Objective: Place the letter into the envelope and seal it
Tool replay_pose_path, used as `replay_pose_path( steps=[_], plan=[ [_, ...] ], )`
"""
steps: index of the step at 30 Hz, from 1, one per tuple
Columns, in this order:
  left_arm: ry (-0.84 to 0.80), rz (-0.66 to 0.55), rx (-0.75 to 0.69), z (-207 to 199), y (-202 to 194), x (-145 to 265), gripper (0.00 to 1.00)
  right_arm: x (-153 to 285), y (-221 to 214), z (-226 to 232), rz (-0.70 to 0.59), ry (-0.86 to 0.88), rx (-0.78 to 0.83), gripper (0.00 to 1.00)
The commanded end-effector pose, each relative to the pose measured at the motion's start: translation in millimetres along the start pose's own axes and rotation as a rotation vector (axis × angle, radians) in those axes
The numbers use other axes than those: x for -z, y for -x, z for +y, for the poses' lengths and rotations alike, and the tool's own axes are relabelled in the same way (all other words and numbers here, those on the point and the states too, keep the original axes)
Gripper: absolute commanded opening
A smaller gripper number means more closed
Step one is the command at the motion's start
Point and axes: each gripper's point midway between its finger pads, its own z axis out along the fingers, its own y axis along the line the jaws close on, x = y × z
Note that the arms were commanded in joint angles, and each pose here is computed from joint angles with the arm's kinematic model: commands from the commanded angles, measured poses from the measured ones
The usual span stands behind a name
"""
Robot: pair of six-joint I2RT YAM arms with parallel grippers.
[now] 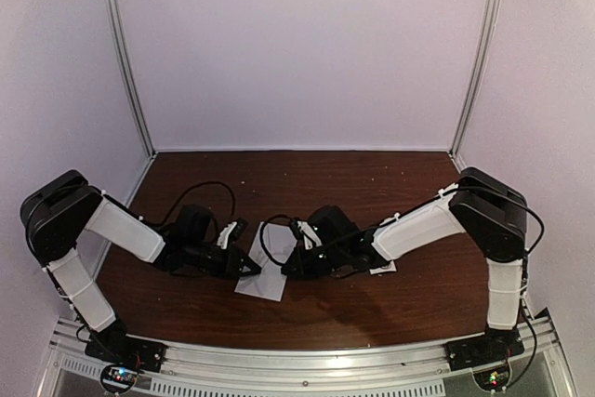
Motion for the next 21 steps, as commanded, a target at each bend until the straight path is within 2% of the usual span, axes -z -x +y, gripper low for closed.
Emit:
replay_pose_path(
  steps=[1,9,15,21],
  plan=[
    [0.017,0.002,0.008,6.1,-7.3,-1.4,0.20,14.2,23.0,15.2,-0.044,0.005,0.027,0.09],
    [0.013,0.015,0.021,7.2,-18.0,-1.3,0.19,3.2,40.8,38.6,-0.041,0.075,0.069,0.00],
    [0.009,0.020,0.019,5.1,-21.2,-2.4,0.18,-11.9,48.2,39.2,-0.033,0.079,0.087,0.00],
    [0.009,0.017,0.020,4.0,-23.4,-1.7,0.18,-29.5,53.3,18.7,-0.024,0.044,0.065,0.00]
  ],
)
